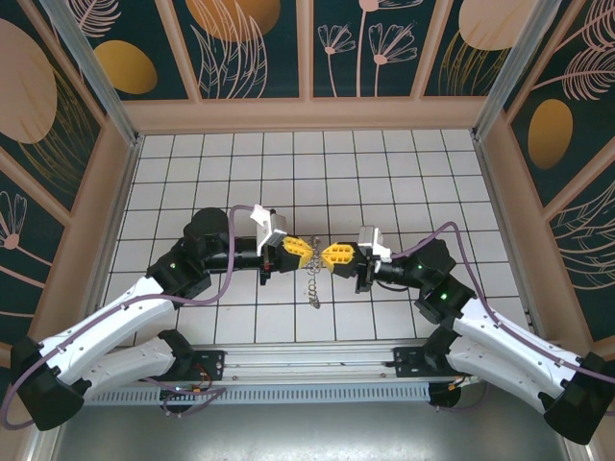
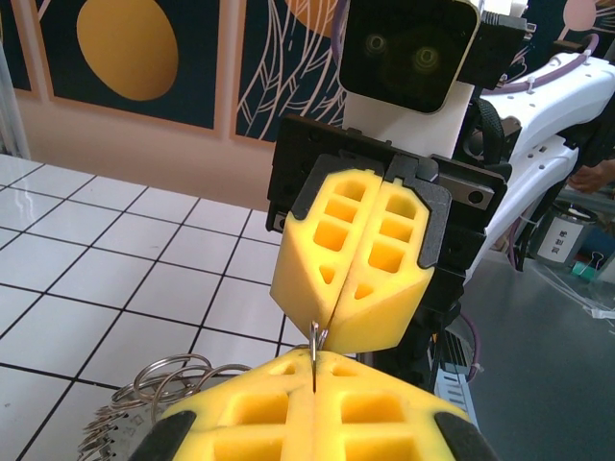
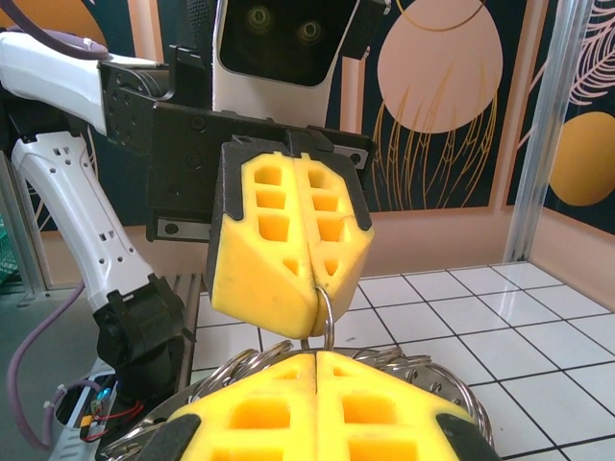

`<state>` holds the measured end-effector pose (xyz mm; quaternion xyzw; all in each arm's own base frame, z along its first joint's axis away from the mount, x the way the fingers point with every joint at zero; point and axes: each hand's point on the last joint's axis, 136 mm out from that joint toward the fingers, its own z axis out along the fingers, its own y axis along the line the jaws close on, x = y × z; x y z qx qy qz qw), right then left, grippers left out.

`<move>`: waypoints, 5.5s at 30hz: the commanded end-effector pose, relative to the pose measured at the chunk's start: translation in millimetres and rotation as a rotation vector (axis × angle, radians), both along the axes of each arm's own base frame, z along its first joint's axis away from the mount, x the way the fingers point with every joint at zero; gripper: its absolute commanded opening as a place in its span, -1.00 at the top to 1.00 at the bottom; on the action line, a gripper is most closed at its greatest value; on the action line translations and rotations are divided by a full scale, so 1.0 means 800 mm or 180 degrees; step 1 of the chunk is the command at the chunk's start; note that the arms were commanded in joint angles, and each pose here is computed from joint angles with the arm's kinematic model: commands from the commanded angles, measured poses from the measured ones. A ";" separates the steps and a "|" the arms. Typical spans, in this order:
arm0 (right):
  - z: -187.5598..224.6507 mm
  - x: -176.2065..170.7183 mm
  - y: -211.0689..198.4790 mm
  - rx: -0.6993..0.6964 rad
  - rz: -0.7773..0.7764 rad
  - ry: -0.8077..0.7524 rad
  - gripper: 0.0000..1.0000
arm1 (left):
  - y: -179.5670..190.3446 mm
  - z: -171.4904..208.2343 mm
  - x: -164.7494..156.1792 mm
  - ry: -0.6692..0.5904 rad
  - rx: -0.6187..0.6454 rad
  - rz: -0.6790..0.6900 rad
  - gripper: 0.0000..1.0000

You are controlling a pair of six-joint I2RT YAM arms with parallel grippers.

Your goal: Put the keys on the keyring

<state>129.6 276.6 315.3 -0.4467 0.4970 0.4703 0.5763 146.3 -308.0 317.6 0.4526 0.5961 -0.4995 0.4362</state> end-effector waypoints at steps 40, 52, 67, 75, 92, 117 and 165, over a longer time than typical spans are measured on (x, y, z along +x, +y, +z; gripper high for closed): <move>0.025 0.011 -0.012 0.0223 -0.0164 0.0053 1.00 | 0.005 0.021 -0.011 -0.0156 -0.0139 -0.0081 1.00; 0.026 0.000 -0.005 0.0196 0.0069 0.0052 1.00 | 0.003 0.018 -0.009 -0.0152 -0.0119 -0.0085 1.00; 0.028 -0.005 -0.006 0.0210 0.0124 0.0094 1.00 | 0.003 0.019 -0.009 -0.0153 -0.0116 -0.0079 1.00; 0.029 -0.003 -0.004 0.0236 0.0135 0.0099 1.00 | 0.003 0.018 -0.009 -0.0158 -0.0114 -0.0084 1.00; 0.030 0.002 -0.003 0.0270 0.0086 0.0119 1.00 | 0.003 0.018 -0.010 -0.0152 -0.0117 -0.0104 1.00; 0.035 0.004 0.001 0.0349 0.0128 0.0115 1.00 | 0.002 0.015 -0.011 -0.0154 -0.0105 -0.0134 1.00; 0.054 -0.006 0.008 0.0465 0.0373 0.0042 1.00 | -0.002 0.009 -0.005 -0.0154 -0.0039 -0.0119 1.00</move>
